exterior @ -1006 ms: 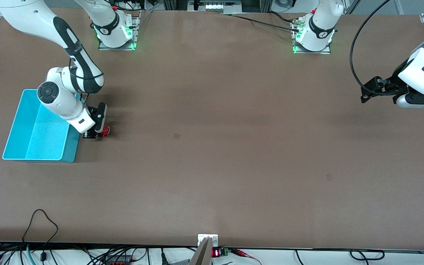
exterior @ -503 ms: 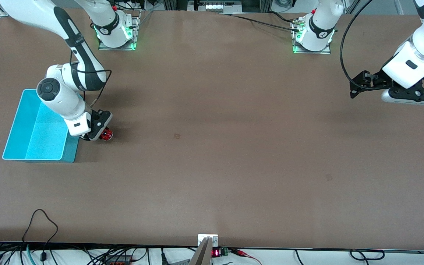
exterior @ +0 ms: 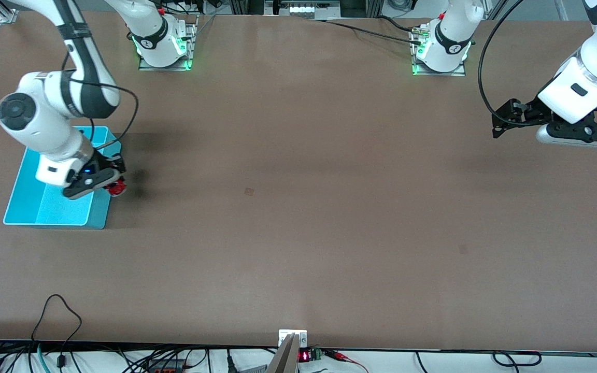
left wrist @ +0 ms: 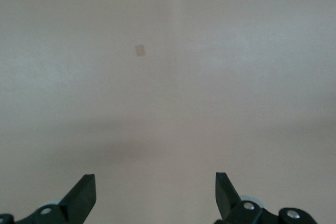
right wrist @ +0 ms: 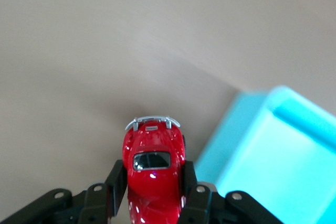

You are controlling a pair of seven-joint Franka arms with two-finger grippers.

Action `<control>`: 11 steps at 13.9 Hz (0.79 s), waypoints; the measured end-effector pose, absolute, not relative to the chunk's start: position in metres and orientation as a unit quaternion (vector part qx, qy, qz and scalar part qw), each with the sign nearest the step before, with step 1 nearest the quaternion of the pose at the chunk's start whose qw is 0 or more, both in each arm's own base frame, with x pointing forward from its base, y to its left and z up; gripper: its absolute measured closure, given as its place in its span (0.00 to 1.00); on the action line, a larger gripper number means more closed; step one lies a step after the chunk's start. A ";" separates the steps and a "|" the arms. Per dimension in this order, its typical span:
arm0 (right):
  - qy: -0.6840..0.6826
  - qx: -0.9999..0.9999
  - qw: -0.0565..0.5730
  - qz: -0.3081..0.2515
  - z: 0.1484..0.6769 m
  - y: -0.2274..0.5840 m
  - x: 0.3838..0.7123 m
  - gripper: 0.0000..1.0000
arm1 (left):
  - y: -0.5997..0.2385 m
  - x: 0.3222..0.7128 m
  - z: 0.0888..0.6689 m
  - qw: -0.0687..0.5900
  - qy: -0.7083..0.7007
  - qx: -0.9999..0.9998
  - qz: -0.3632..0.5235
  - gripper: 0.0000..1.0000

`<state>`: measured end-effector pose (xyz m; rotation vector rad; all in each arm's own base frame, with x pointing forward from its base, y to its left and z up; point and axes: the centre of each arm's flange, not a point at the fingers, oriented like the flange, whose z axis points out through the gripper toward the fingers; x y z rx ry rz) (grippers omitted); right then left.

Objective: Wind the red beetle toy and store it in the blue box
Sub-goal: 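Lift the red car with the right gripper into the cyan box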

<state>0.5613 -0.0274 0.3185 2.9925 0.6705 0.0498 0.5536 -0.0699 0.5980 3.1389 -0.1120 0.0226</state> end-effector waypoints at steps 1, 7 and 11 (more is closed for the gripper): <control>0.185 0.982 0.041 0.013 0.317 -0.055 0.559 0.52 | -0.069 0.554 0.598 0.000 -0.035 0.999 0.007 0.00; 0.027 0.999 0.039 -0.006 0.297 -0.121 0.545 0.52 | -0.067 0.555 0.597 0.000 -0.033 0.999 0.006 0.00; -0.018 0.998 0.044 -0.032 0.256 -0.166 0.530 0.52 | -0.067 0.555 0.597 0.000 -0.033 0.999 0.006 0.00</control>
